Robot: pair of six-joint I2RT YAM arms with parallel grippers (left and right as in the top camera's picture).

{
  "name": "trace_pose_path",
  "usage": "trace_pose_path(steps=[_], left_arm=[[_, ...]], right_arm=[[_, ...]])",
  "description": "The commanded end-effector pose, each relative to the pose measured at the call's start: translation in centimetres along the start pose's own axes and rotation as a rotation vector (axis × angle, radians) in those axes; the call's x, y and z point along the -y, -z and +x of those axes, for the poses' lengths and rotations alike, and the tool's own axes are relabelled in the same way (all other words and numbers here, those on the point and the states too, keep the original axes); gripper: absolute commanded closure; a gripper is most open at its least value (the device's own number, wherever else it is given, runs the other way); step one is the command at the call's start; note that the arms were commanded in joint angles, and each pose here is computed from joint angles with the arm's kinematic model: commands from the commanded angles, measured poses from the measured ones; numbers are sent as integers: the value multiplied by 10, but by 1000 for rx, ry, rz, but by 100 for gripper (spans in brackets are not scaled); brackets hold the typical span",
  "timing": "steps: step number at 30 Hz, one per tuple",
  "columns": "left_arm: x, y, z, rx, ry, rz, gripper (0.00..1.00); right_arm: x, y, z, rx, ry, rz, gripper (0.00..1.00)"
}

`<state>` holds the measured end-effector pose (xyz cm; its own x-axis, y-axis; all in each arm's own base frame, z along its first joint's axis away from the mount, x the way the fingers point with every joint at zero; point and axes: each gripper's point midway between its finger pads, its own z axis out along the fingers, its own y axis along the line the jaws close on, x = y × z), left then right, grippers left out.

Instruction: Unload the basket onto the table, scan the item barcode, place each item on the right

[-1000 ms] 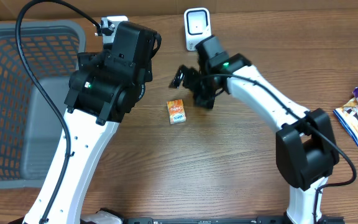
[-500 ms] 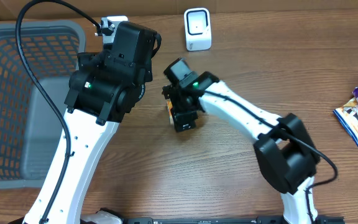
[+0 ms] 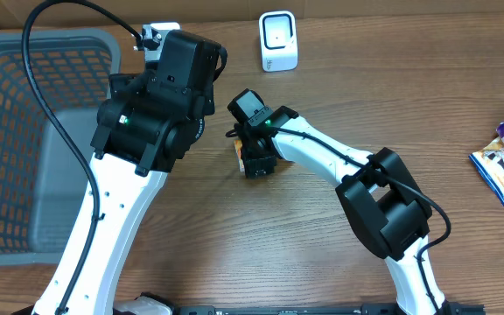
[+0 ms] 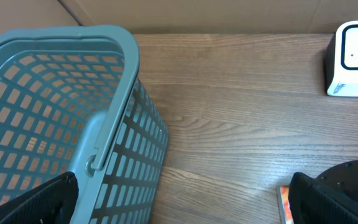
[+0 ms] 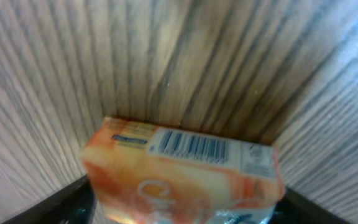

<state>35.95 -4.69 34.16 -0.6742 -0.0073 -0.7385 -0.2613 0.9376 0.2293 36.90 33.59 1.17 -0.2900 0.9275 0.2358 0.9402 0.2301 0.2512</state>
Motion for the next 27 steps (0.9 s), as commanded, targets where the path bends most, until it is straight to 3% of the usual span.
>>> trace_pose_path(steps=[1,6,9,17,20,21,24,27], left_arm=[[-1,-4,1,-7,-25,-19,0],[-1,-4,1,-7,-25,-19,0],[-1,-4,1,-7,-25,-19,0],[-1,-4,1,-7,-25,-19,0],[-1,-4,1,-7,-25,-19,0],[-1,-4,1,-7,-25,-19,0],[-1,-4,1,-7,-25,-19,0],[-1,-4,1,-7,-25,-19,0]], right_arm=[[11,-19,-11,34,11,47,36],[9,-19,-17,59,193,46,37],[7,-19,-20,57,388,49,37],[5,-15,-43,69,1246,112,38],[12,-12,-58,43,1472,176,23],[14,-11,-64,32,1545,197,24],[27,-5,-85,-10,1687,288,45],[29,-1,-103,-17,1653,322,47]])
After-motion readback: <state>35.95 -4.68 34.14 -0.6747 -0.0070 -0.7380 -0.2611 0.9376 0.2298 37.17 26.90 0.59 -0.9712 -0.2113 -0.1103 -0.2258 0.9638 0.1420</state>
